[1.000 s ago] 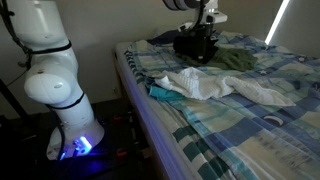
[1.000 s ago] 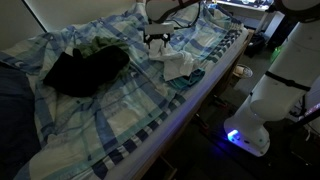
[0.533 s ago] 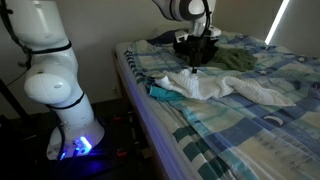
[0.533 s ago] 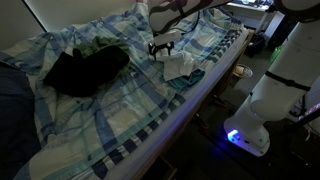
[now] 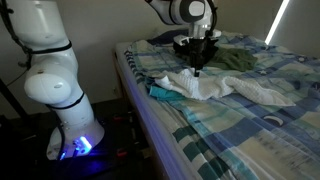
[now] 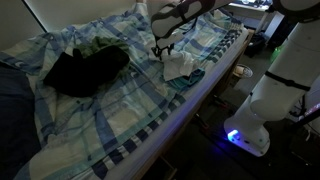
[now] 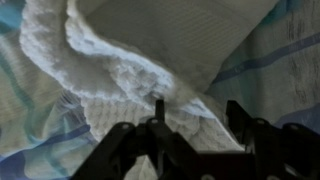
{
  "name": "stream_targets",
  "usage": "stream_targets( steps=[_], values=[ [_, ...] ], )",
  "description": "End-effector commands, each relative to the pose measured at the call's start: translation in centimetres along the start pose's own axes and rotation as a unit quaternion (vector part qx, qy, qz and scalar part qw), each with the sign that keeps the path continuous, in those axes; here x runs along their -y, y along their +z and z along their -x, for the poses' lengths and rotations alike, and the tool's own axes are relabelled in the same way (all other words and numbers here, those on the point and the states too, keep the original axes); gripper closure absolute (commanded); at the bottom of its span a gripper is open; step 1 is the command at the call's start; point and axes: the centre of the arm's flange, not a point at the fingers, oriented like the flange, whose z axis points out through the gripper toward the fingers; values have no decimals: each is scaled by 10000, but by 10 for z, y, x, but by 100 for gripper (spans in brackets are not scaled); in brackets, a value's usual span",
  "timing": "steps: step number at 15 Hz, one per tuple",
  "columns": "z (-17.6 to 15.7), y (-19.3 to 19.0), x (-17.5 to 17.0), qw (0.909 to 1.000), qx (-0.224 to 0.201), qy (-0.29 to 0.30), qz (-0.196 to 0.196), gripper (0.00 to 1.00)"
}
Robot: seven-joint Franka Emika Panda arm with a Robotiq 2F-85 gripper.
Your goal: Unravel the towel
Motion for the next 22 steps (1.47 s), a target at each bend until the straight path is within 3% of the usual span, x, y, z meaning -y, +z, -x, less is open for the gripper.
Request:
stream_targets(
  steps=[1,6,11,16,22],
  values=[
    [-3,-8,-4,9997,-215,-96,38,66],
    [-8,-19,-9,9990,-445,81,-26,99],
    [-38,-74,-65,9878,-904,1140,-558,99],
    [-54,-123,-148,9627,-1349,2187,-847,99],
    [-44,-151,-231,9255,-1641,3285,-928,99]
  ],
)
